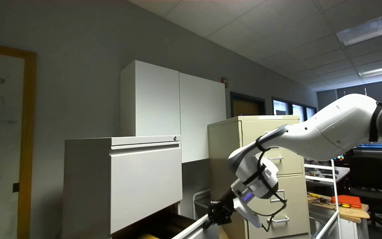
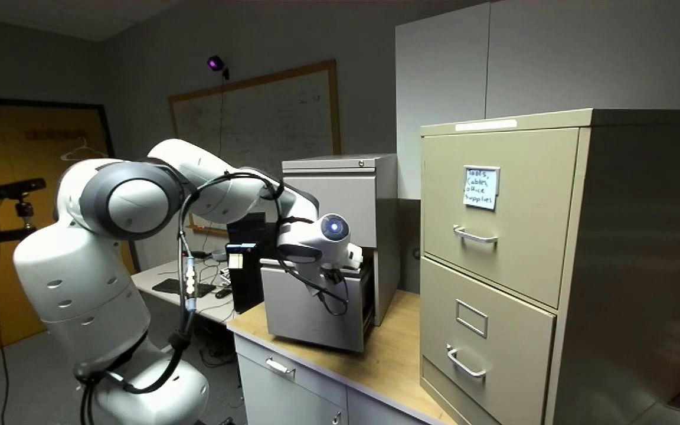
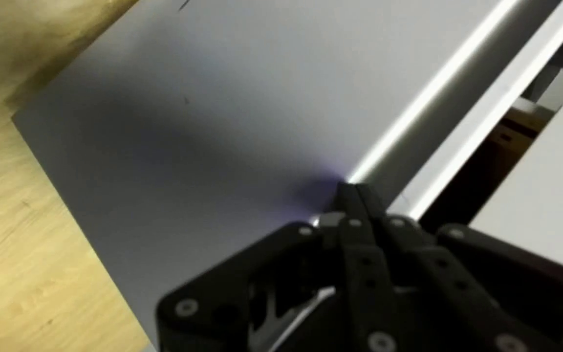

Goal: Close the bottom drawer of the white file cabinet

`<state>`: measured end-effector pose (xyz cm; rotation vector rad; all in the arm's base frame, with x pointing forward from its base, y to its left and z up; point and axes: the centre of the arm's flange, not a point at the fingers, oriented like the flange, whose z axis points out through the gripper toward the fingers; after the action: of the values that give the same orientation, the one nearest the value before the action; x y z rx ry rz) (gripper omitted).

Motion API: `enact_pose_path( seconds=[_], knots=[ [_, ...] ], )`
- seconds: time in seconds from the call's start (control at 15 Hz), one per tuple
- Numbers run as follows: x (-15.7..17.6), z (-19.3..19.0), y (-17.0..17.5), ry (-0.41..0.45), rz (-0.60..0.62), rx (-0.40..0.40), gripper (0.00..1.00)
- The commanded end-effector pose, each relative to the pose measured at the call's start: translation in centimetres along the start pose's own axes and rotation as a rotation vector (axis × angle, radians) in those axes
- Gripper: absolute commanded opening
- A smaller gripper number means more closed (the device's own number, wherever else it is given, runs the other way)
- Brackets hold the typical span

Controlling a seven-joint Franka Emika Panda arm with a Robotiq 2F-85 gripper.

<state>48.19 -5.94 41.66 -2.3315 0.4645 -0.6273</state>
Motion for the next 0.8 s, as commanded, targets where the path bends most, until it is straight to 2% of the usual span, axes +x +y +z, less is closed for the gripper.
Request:
enact_pose_path(
  seconds=[0.0, 0.4, 0.73],
  knots=[
    [4.8, 0.4, -2.5, 0.073, -0.021, 0.104, 0.02],
    [7.6, 3.4, -3.1, 0.074, -0.002, 0.144, 0.02],
    [11.0, 6.2, -5.6, 0.068, -0.055, 0.139, 0.02]
  ],
)
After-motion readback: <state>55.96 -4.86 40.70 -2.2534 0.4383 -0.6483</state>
